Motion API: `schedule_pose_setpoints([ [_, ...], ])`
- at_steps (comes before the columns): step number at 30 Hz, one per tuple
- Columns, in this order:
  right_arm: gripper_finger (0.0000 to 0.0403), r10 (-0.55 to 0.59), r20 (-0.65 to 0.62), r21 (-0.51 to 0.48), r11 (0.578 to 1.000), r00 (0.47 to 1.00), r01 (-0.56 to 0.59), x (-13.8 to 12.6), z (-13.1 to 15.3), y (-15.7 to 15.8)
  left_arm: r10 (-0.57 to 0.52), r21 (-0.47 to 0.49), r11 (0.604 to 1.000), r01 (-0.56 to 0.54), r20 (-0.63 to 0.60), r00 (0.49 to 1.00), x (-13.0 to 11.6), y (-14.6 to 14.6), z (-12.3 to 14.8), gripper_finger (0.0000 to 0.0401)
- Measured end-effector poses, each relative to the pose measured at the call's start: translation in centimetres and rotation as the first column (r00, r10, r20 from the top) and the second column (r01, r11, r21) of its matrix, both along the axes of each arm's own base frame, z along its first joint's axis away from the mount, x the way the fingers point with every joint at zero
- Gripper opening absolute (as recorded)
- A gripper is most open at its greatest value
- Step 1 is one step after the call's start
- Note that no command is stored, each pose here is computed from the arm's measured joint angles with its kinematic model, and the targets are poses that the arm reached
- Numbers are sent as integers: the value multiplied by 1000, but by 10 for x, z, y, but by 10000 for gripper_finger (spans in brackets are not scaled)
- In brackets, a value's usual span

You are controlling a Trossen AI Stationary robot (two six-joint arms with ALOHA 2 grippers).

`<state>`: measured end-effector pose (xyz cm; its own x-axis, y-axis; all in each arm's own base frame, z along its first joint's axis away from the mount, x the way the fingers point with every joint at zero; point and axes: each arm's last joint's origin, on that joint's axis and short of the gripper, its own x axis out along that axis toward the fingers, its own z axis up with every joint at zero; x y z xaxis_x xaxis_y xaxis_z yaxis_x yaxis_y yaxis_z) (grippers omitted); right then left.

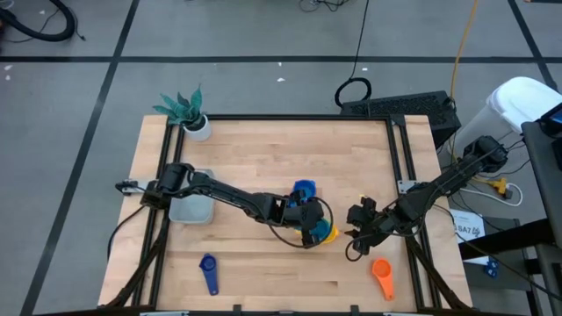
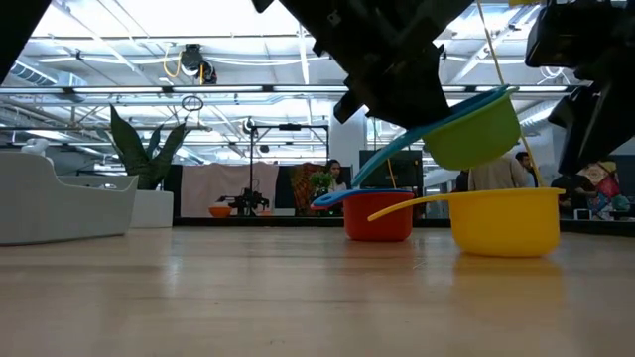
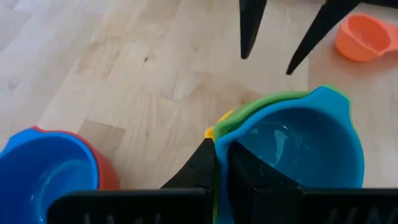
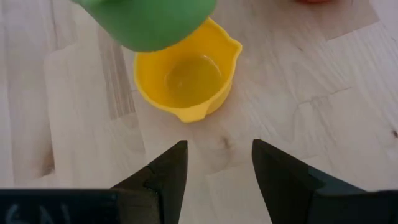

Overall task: Nest measuring cups in basket
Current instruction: Stack the left stacked measuring cups on top of the yellow measuring cup

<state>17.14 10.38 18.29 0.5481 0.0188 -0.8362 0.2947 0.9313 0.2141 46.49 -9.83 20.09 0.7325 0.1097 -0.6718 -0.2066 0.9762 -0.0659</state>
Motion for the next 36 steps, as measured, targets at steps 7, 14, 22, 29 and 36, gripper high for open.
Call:
schedule_pose_setpoints([
  [7, 171, 5, 26, 13, 1000, 1000, -6, 2, 2, 1, 8, 12, 1000, -8, -20, 1000, 3, 0, -11, 18],
  [14, 171, 5, 25, 13, 1000, 1000, -6, 2, 2, 1, 17, -7, 1000, -17, 9, 1000, 6, -1, -14, 18],
  [22, 171, 12, 25, 8, 1000, 1000, -12, 2, 2, 1, 23, -8, 1000, -23, 10, 1000, 6, -1, -14, 18],
  [29, 171, 25, 25, -3, 1000, 999, -25, 2, 2, 1, 10, 41, 999, -8, -45, 999, 15, -2, 16, 18],
  [36, 171, 27, 7, -5, 1000, 1000, -27, 0, 1, 2, -10, 104, 994, 17, -69, 998, 18, -2, 34, 18],
])
